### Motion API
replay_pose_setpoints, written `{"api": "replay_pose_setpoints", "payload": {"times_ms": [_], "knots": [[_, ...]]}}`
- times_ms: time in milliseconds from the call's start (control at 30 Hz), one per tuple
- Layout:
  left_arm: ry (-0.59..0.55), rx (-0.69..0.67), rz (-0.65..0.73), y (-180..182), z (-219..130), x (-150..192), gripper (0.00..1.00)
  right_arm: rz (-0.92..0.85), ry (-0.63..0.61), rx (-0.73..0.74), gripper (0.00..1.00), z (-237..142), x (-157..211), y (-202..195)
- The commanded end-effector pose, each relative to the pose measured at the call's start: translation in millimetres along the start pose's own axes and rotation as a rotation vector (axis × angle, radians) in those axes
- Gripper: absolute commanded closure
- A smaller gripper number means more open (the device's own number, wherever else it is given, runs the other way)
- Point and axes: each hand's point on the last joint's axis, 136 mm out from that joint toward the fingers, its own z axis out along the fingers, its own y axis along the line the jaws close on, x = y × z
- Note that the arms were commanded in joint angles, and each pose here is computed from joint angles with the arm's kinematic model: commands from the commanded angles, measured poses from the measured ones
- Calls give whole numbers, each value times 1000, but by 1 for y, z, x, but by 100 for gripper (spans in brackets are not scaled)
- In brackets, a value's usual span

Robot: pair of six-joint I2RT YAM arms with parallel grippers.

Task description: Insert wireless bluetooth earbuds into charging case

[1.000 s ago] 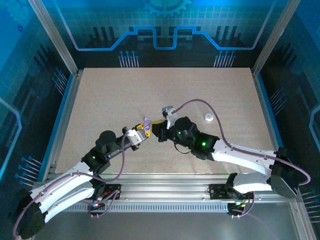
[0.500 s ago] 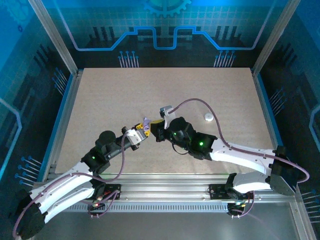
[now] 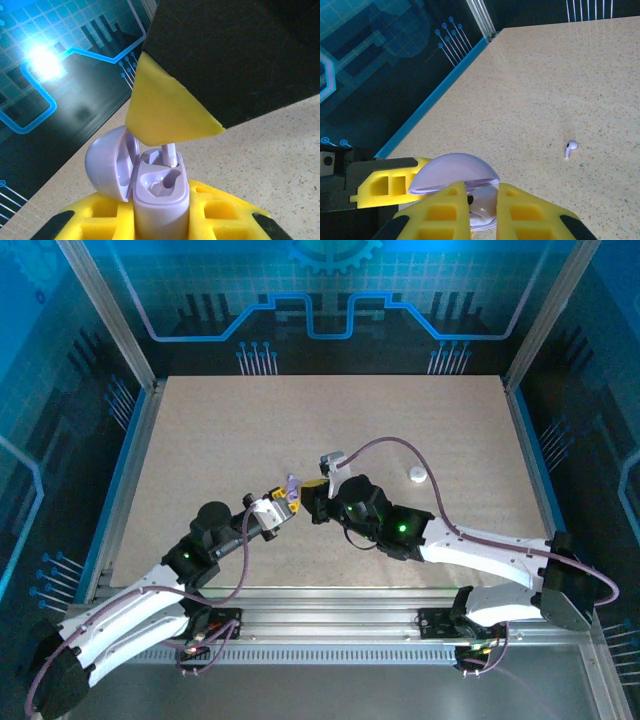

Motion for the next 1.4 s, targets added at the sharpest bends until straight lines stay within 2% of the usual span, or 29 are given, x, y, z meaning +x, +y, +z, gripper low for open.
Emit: {"api": "replay_pose_setpoints", "payload": {"times_ms": [0, 233, 1367], "knots": [[-63, -8, 10, 2, -3, -16, 84, 6, -53, 14, 86, -11, -17, 2], [-60, -5, -11, 0, 1, -12, 84, -1, -69, 25, 86, -17, -20, -1], [-86, -34, -13, 7, -2, -21, 84, 7, -15, 18, 86, 3, -4, 11]]}}
